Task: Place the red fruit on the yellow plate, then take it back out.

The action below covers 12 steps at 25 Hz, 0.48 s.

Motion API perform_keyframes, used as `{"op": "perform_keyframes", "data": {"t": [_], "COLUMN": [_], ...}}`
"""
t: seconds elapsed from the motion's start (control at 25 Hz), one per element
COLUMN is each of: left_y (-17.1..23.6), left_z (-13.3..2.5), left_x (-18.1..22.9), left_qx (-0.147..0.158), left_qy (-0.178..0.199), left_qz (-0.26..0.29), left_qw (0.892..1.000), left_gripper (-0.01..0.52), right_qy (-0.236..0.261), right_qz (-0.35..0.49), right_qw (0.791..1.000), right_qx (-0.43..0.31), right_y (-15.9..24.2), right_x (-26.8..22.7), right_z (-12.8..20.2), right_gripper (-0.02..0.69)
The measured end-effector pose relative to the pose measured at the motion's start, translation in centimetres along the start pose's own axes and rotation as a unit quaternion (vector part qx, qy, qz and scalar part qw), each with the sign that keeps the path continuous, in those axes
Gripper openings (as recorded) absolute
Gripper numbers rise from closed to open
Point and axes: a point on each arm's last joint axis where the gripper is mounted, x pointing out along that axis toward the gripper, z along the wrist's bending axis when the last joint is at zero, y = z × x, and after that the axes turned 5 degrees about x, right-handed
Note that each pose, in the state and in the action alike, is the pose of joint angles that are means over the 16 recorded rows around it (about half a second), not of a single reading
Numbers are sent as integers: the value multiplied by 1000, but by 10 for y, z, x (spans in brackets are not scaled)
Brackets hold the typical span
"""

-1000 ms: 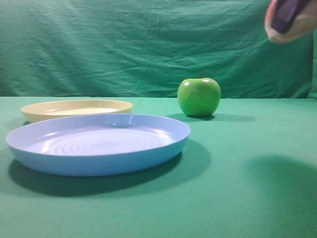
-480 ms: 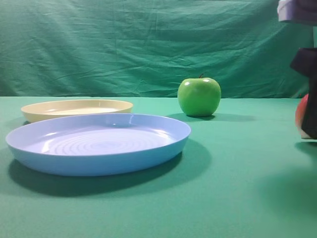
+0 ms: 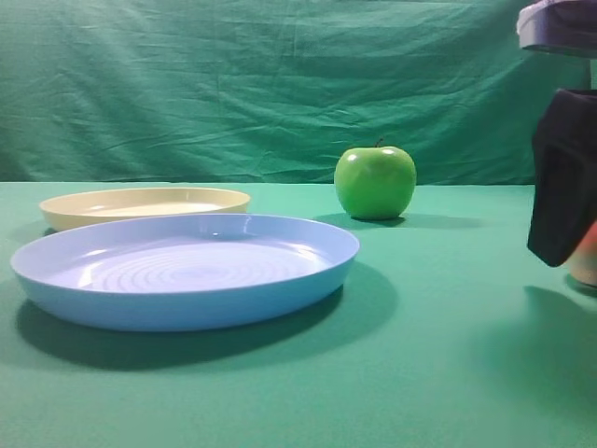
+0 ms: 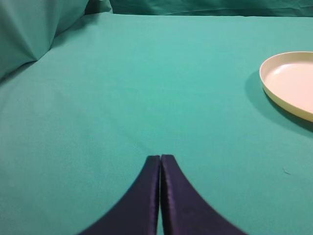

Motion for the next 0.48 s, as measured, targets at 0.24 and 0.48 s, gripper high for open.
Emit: {"op": "perform_keyframes", "data": {"t": [0.24, 0.48], "left_y": [0, 0], "left_z": [0, 0], "left_x": [0, 0], "left_qx": [0, 0], "left_qy": [0, 0], "left_qz": [0, 0], "left_qw": [1000, 1000], "left_gripper": [0, 0], "right_qy": [-8, -15], "right_qz": [-41, -83], "right_qw": [999, 996], "right_qx": [-18, -24], "right_y": [-9, 8], "right_x": [-69, -127], "right_z": [10, 20], "right_gripper": [340, 119]}}
